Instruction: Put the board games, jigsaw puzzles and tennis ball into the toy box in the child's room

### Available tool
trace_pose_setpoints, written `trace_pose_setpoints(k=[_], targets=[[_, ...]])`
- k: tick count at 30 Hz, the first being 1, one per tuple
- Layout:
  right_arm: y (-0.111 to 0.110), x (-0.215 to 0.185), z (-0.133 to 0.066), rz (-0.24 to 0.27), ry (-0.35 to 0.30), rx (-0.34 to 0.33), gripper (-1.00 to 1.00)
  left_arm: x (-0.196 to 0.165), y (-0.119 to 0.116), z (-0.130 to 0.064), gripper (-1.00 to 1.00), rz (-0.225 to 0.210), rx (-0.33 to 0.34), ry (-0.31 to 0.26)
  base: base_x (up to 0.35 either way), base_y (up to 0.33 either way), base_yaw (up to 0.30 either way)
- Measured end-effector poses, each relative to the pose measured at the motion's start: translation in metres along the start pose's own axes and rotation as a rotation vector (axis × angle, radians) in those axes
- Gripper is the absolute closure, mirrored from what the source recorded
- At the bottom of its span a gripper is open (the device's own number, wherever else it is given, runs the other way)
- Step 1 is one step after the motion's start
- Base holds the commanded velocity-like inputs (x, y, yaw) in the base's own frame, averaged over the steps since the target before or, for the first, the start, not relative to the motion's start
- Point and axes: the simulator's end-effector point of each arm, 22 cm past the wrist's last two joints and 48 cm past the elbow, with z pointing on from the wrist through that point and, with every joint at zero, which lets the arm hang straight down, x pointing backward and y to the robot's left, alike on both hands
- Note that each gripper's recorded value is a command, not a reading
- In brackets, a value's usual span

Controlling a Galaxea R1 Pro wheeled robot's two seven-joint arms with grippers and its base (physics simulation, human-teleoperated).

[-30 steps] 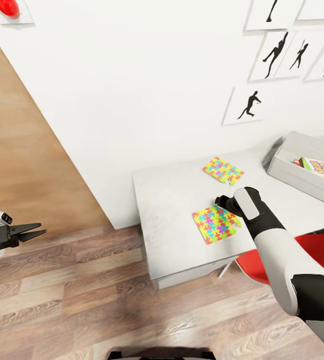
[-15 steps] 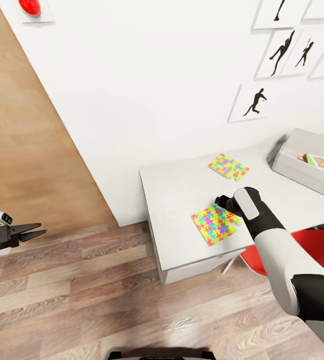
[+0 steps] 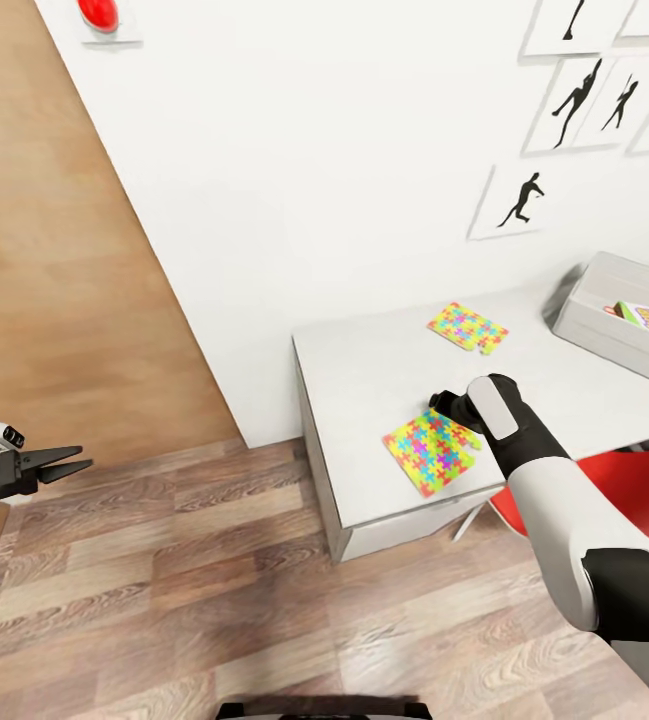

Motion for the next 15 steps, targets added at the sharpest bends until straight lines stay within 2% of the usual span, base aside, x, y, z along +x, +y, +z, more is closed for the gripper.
trace_pose_setpoints(k=[8,15], targets=[[0.0012,0.0007,-0.0001,0.000,0.001,-0.002,-1.00,-0.0001,0.0000,-0.0004,-1.00,0.000,-0.001,0.000,-0.003,0.115,0.000],[0.0013,0.0009,0.0000,0.000,0.001,-0.002,-1.00,-0.0003,0.0001,-0.0007,-1.00,0.000,-0.001,0.000,-0.067,0.096,0.000]])
